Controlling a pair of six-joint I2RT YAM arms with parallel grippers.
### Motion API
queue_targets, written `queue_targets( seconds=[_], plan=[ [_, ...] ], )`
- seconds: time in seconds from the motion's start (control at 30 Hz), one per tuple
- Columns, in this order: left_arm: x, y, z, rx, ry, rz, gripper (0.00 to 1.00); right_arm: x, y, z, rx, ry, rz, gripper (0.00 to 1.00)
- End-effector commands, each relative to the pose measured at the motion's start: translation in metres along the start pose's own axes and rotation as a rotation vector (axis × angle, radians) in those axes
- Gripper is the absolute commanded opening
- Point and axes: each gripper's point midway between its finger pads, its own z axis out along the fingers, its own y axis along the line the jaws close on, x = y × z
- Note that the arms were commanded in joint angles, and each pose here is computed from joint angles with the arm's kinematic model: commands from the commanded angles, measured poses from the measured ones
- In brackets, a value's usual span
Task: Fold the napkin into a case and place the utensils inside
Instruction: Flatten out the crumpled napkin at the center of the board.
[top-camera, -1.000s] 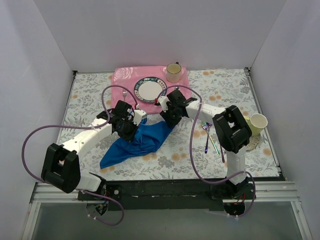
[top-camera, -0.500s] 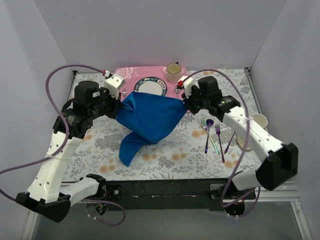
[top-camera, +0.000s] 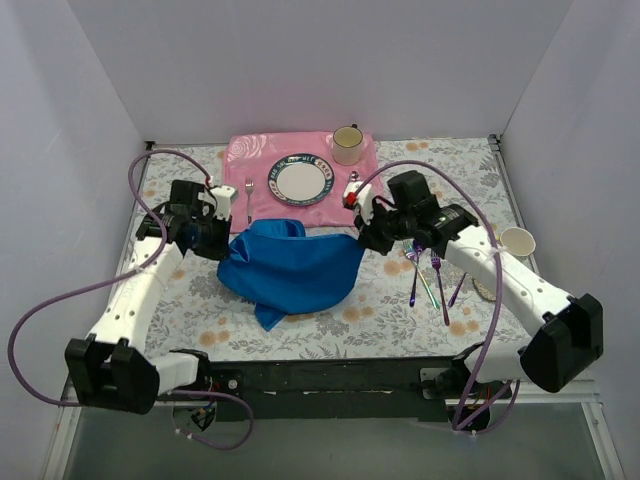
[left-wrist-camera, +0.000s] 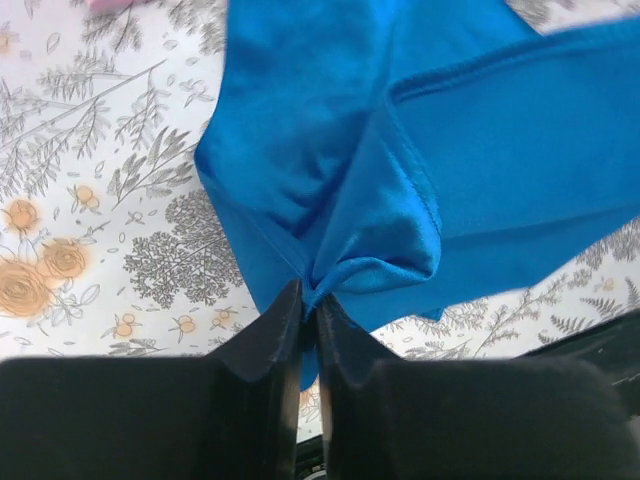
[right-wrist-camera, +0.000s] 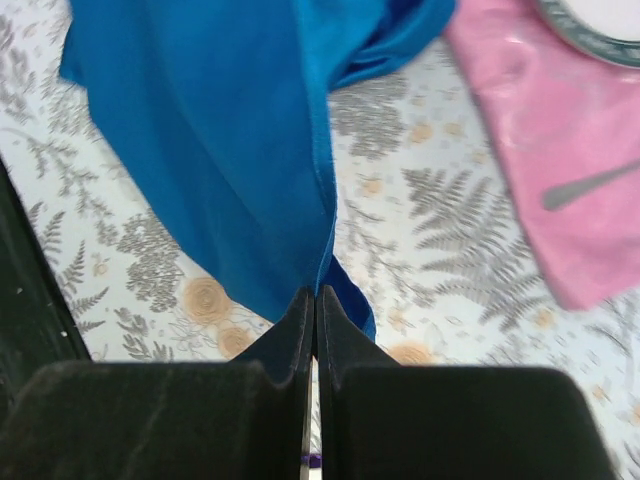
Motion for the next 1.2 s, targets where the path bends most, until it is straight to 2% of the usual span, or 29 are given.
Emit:
queue_targets(
  seconds=[0.0, 0.03, 0.07, 0.1, 0.13, 0.2, 0.37, 0.57, 0.6, 0.63, 0.7, 0.8, 0.83, 0.93, 1.17],
  plan=[
    [-0.01, 0.031, 0.023, 0.126, 0.003, -0.133, 0.19, 0.015, 0.036, 0.033, -0.156, 0.058, -0.06, 0.01],
    [-0.01, 0.056, 0.019, 0.109, -0.018, -0.203, 0.27, 0.02, 0.039, 0.037, -0.168, 0.072, -0.063, 0.01],
    [-0.012, 0.066, 0.016, 0.123, -0.036, -0.23, 0.44, 0.024, 0.042, 0.042, -0.18, 0.086, -0.062, 0.01],
    [-0.012, 0.06, 0.013, 0.232, -0.044, -0.266, 0.47, 0.028, 0.043, 0.043, -0.181, 0.095, -0.061, 0.01],
    [-0.015, 0.075, 0.004, 0.237, -0.088, -0.23, 0.5, 0.03, 0.042, 0.045, -0.182, 0.101, -0.059, 0.01],
    [-0.015, 0.073, 0.0, 0.269, -0.109, -0.179, 0.57, 0.035, 0.043, 0.048, -0.186, 0.115, -0.054, 0.01],
    [-0.002, 0.05, -0.004, 0.318, -0.164, 0.014, 0.66, 0.04, 0.042, 0.054, -0.19, 0.138, -0.032, 0.01],
    [-0.017, 0.026, 0.016, 0.148, -0.251, 0.374, 0.65, 0.045, 0.046, 0.057, -0.208, 0.156, -0.009, 0.01],
    [-0.009, 0.024, 0.027, 0.136, -0.243, 0.446, 0.65, 0.047, 0.046, 0.057, -0.211, 0.159, -0.005, 0.01],
    [-0.022, 0.011, 0.031, 0.127, -0.295, 0.555, 0.65, 0.048, 0.047, 0.058, -0.215, 0.163, -0.002, 0.01],
    [-0.016, 0.012, 0.041, 0.094, -0.302, 0.734, 0.64, 0.049, 0.048, 0.06, -0.22, 0.165, 0.007, 0.01],
    [-0.026, 0.011, 0.047, 0.071, -0.37, 0.91, 0.64, 0.049, 0.048, 0.061, -0.226, 0.169, 0.013, 0.01],
    [-0.022, 0.013, 0.053, 0.071, -0.362, 1.016, 0.63, 0.048, 0.048, 0.061, -0.225, 0.168, 0.014, 0.01],
    [-0.015, 0.012, 0.067, 0.088, -0.355, 1.157, 0.62, 0.047, 0.047, 0.062, -0.226, 0.171, 0.021, 0.01],
    [-0.008, 0.007, 0.087, 0.033, -0.415, 1.358, 0.57, 0.047, 0.046, 0.066, -0.23, 0.183, 0.045, 0.01]
  ],
)
